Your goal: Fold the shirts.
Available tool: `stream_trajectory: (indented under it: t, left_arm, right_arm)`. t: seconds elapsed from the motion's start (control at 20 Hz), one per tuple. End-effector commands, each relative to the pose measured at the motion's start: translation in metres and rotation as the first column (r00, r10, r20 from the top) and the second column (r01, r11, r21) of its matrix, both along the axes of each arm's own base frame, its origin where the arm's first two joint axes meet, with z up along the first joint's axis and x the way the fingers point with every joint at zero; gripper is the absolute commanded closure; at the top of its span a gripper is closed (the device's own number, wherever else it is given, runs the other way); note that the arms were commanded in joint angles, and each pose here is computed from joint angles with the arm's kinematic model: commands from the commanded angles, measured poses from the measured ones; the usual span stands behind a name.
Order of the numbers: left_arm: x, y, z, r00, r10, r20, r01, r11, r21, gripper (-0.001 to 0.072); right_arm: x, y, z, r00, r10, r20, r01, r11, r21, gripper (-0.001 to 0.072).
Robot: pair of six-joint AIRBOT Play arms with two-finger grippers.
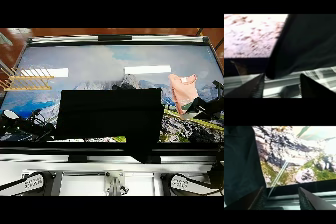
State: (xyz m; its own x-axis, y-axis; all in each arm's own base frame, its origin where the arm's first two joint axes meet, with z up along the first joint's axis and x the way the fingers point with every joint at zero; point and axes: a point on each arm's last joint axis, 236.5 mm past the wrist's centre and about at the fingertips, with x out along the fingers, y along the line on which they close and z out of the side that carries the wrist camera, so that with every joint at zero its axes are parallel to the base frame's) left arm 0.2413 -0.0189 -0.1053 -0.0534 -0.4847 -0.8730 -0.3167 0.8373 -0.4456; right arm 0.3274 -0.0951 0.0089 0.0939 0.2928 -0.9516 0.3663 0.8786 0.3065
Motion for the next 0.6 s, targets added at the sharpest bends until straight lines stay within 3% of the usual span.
stream_trajectory:
  t: [0.0,0.1,0.15,0.3,0.4,0.55]
  left_arm:
    - [0.014,0.004,-0.013,0.999,0.025,0.042,-0.027,0.998,0.05,0.0328]
    - [0.018,0.004,-0.013,0.997,0.054,0.05,-0.056,0.997,0.05,0.0625]
    - [0.019,0.003,-0.012,0.997,0.056,0.051,-0.058,0.997,0.044,0.0669]
    - [0.015,-0.002,-0.009,0.998,0.044,0.041,-0.045,0.999,0.02,0.0669]
    - [0.012,-0.005,-0.008,0.999,0.037,0.028,-0.038,0.999,0.009,0.0669]
    - [0.01,-0.007,-0.007,0.999,0.036,0.02,-0.036,0.999,0.0,0.0669]
  right_arm:
    - [-0.001,0.002,0.001,1.0,-0.012,-0.008,0.012,1.0,0.01,0.016]
    - [-0.007,0.002,-0.001,0.999,-0.005,-0.032,0.006,1.0,0.01,0.016]
    - [-0.014,0.006,-0.005,0.998,0.0,-0.058,0.001,1.0,0.026,0.016]
    - [-0.053,0.041,-0.04,0.98,0.091,-0.176,-0.07,0.99,0.123,0.0159]
    - [-0.067,0.087,-0.055,0.963,0.242,-0.12,-0.213,0.953,0.214,0.0159]
    - [-0.076,0.106,-0.079,0.959,0.267,-0.097,-0.25,0.955,0.158,0.0159]
